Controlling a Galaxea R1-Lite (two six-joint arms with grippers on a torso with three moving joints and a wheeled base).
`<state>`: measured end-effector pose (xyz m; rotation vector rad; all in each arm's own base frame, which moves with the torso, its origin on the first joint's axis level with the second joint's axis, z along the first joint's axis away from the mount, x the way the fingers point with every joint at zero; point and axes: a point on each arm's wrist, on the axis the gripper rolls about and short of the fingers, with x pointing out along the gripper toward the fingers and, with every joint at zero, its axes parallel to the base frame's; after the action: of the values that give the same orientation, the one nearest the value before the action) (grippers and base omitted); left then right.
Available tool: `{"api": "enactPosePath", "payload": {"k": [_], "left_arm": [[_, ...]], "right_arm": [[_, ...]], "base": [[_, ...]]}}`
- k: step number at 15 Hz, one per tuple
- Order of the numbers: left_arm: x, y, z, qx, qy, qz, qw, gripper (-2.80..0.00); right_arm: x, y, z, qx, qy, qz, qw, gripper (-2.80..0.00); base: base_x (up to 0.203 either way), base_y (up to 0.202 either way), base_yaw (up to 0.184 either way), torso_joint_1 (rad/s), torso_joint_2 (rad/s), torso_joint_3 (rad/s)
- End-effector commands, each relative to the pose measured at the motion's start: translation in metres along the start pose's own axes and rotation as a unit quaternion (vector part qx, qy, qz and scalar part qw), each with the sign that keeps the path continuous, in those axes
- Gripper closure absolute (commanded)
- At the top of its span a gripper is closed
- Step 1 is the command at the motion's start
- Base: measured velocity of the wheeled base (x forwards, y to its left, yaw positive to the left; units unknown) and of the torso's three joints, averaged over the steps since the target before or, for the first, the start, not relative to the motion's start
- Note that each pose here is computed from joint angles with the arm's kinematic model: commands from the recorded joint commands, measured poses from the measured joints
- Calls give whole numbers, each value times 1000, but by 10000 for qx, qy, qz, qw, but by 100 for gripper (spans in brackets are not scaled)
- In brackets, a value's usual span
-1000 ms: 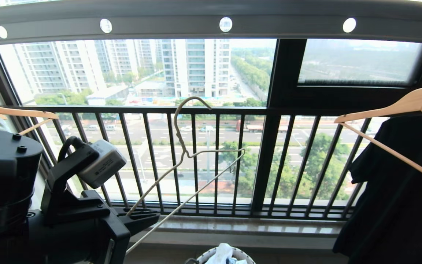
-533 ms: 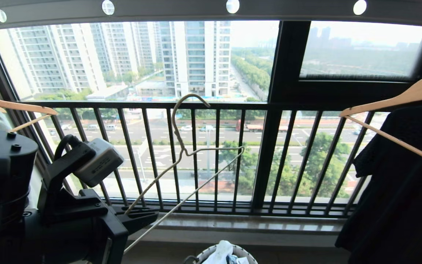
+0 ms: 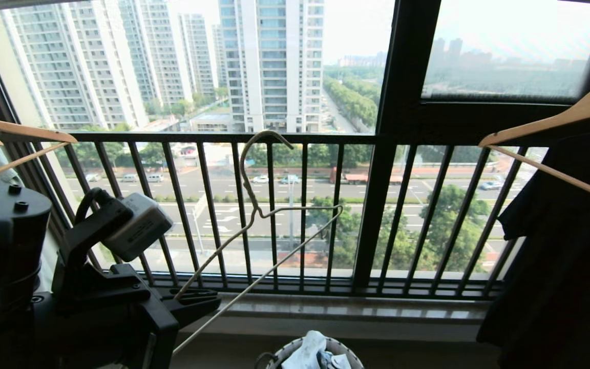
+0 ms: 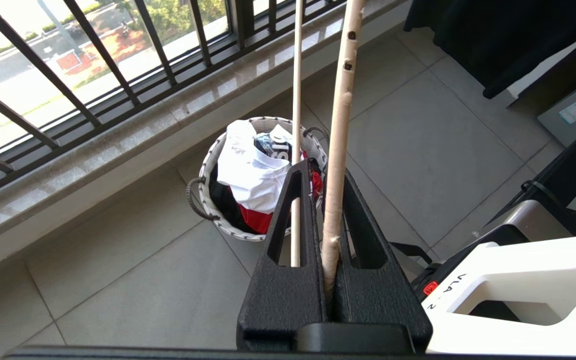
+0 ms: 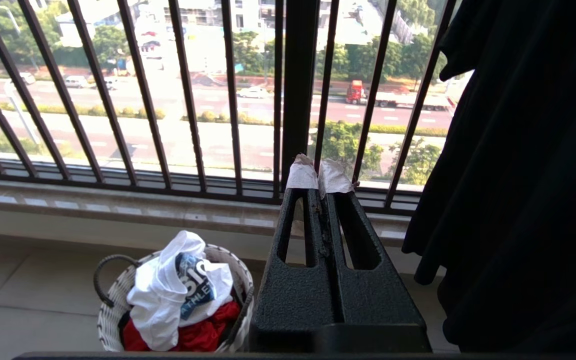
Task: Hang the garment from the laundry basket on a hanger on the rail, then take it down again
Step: Pick up the clothes rack on the clothesline
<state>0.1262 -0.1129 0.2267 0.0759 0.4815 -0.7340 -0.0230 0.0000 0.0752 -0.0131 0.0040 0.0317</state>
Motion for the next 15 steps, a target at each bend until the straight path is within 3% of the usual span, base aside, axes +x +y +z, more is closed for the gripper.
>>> {"api": "enactPosePath", "payload": {"k": [1, 15], "left_arm": [[0, 0, 0, -3, 8, -3, 10000, 0], [0, 0, 0, 4, 8, -3, 10000, 0]], "right_arm": [[0, 0, 0, 4, 6, 3, 10000, 0], [0, 0, 0, 4, 9, 3, 10000, 0]], "base": [[0, 0, 0, -144, 321, 173], [0, 0, 0, -180, 405, 226]]}}
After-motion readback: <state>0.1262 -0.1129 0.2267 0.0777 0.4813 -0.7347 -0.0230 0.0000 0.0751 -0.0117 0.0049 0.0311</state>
